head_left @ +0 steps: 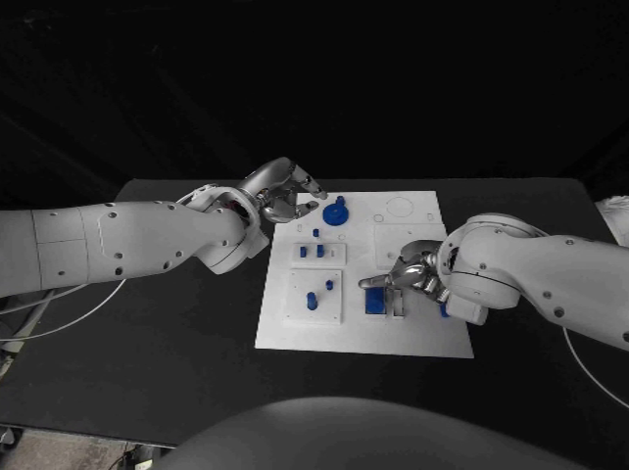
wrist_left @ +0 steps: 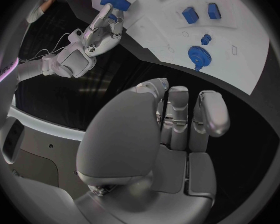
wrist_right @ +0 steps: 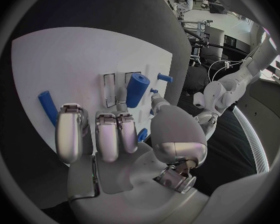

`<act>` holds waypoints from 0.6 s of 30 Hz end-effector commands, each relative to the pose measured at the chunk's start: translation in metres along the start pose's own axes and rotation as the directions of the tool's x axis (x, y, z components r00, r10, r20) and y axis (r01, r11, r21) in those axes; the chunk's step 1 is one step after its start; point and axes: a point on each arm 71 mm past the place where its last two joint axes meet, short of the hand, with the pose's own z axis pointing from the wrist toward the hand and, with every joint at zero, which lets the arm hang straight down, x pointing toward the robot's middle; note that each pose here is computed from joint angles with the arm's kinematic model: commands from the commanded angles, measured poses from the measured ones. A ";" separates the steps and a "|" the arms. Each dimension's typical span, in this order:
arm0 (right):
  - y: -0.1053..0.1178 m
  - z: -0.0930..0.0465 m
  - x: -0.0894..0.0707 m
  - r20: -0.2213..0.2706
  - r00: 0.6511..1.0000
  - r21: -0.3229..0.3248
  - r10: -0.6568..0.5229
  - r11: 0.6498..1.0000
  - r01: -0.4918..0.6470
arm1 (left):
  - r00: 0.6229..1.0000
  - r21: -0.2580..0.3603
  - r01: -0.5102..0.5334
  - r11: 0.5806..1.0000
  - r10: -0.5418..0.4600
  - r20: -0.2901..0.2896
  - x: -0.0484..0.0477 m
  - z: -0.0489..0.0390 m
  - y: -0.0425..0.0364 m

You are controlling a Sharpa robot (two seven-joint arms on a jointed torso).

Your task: Assemble the parts on the task board

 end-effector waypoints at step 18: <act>-0.018 -0.036 -0.005 0.201 0.972 -0.299 0.120 0.953 -0.055 | 1.000 0.008 0.005 1.000 -0.005 -0.009 0.0013 -0.0015 0.0006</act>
